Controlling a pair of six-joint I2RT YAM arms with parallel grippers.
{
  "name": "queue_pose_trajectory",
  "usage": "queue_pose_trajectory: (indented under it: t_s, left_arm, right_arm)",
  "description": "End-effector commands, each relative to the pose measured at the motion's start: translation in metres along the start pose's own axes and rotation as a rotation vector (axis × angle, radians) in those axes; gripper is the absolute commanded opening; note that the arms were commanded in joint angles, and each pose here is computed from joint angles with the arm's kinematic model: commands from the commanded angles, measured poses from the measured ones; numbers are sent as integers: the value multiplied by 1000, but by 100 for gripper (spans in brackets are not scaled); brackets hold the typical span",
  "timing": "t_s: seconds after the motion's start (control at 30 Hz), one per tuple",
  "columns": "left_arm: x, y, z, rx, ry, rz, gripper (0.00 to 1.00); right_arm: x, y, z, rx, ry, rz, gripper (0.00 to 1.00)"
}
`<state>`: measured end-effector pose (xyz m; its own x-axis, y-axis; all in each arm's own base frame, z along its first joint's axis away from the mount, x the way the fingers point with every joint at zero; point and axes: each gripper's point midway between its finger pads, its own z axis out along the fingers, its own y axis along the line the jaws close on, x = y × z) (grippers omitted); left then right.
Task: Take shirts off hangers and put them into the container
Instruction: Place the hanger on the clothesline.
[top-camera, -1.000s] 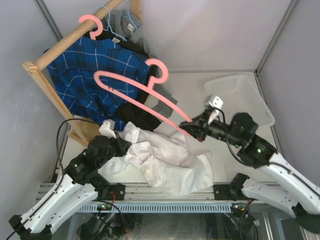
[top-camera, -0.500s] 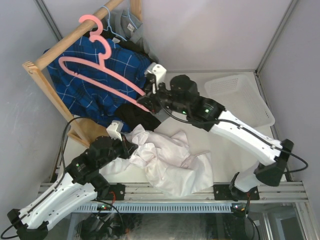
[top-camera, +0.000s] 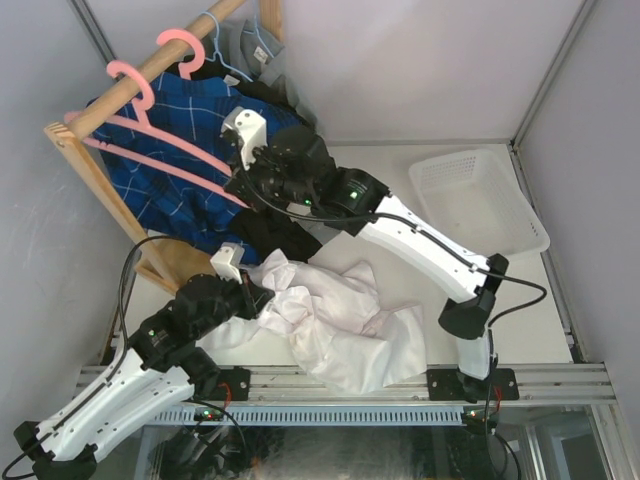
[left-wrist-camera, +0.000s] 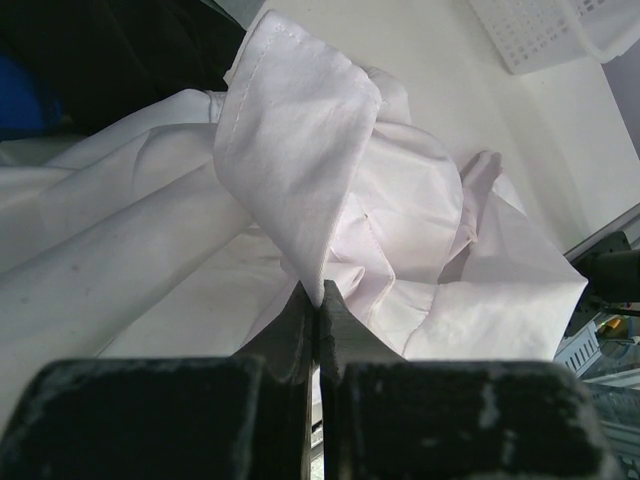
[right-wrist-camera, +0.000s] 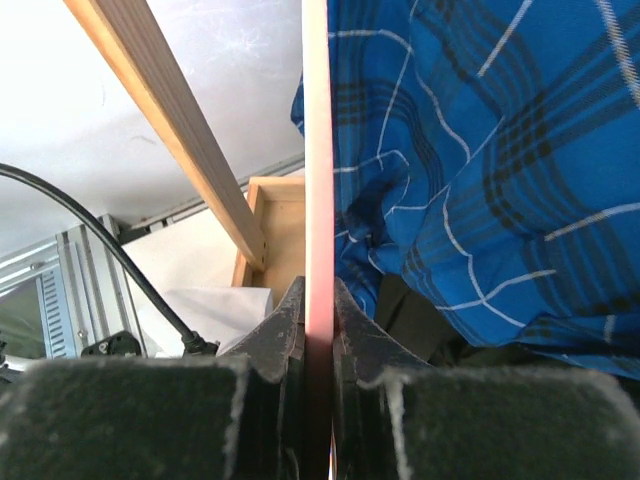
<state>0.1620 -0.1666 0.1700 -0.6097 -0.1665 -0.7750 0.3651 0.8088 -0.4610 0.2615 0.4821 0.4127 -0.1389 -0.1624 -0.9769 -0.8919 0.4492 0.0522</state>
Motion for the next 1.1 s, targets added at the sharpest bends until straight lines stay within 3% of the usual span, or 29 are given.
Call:
queue_pose_trajectory:
  t_s: [0.0, 0.17, 0.37, 0.53, 0.67, 0.8, 0.87, 0.97, 1.07]
  left_arm:
    - [-14, -7, -6, 19, -38, 10, 0]
    - [-14, -6, -7, 12, -37, 13, 0]
    - [-18, -11, -9, 20, -26, 22, 0]
    - [-17, -13, -8, 34, -18, 23, 0]
    - [-8, -24, -4, 90, 40, 57, 0]
    - [-1, -48, 3, 173, 88, 103, 0]
    - [-1, -68, 6, 229, 89, 134, 0]
    - [4, -112, 13, 332, 124, 184, 5]
    - [19, -135, 31, 305, 176, 266, 6]
  right_arm:
    - [11, 10, 10, -25, 53, -27, 0]
    - [13, 5, 0, 2, 68, -38, 6]
    - [-7, -18, -49, 90, 19, -13, 41]
    - [43, -27, -88, 89, -2, 22, 66]
    - [115, -15, -110, 22, 3, 83, 71]
    - [190, -10, -123, 38, 129, 187, 71]
    - [230, -28, -128, 169, 218, 246, 72]
    - [282, -71, -161, 523, 316, 373, 73]
    - [291, -94, -186, 661, 254, 446, 74]
